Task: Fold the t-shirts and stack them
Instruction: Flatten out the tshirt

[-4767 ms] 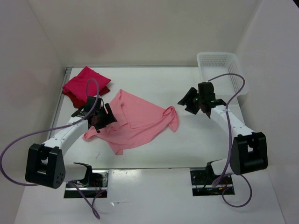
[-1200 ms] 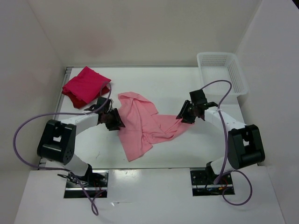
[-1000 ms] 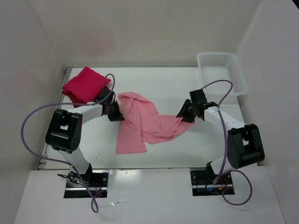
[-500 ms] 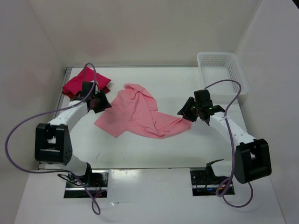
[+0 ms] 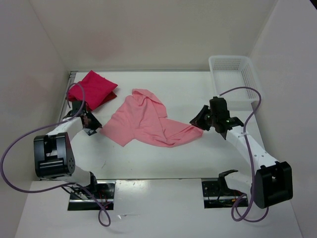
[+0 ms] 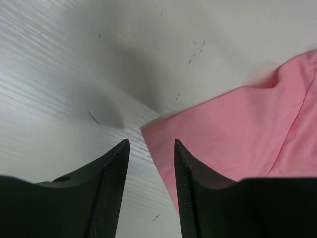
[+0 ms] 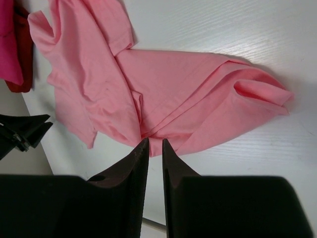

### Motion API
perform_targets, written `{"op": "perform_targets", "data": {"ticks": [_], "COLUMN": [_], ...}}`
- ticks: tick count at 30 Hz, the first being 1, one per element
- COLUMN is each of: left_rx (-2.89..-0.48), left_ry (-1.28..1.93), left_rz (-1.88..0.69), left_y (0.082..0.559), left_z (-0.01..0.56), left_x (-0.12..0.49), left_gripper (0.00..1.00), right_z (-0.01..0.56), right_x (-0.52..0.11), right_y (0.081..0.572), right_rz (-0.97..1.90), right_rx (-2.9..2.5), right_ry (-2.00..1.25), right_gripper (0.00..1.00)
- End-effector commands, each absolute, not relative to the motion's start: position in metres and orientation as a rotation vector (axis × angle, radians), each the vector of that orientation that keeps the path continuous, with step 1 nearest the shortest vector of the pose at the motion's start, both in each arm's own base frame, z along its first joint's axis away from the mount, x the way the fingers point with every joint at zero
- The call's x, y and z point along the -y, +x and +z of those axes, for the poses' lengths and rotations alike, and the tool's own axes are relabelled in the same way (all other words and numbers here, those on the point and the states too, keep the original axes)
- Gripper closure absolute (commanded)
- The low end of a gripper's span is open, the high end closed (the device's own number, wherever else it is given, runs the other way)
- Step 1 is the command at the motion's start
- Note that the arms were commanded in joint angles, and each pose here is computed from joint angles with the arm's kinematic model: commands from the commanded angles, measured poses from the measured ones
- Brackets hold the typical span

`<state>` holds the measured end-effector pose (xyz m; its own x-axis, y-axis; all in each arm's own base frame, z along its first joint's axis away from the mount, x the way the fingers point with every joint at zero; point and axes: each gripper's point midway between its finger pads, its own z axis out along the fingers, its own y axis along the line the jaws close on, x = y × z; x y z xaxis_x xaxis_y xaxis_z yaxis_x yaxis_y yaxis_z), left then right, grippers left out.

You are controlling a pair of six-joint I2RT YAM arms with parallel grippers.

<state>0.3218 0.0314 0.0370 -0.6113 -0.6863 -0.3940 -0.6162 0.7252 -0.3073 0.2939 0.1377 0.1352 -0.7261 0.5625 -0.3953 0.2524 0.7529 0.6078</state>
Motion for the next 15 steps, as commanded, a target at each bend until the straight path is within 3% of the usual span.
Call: {"op": "perform_targets", "data": {"ticks": [1, 8, 15], "left_rx": [-2.383, -2.444, -2.451], "left_ry": [-1.039, -1.064, -1.059], "left_rz": [-0.225, -0.228, -0.256], "left_y": [0.331, 0.324, 0.328], "left_z": [0.039, 0.016, 0.01], "left_x": [-0.031, -0.027, -0.024], "left_gripper": [0.51, 0.5, 0.59], "right_z": [0.143, 0.143, 0.149], "right_x": [-0.14, -0.141, -0.14], "right_y": [0.287, 0.286, 0.287], "right_rz": [0.73, 0.738, 0.741], "right_rx": [-2.352, -2.357, -2.332], "right_ry": [0.575, 0.559, 0.566], "right_gripper": [0.78, 0.77, 0.77]}}
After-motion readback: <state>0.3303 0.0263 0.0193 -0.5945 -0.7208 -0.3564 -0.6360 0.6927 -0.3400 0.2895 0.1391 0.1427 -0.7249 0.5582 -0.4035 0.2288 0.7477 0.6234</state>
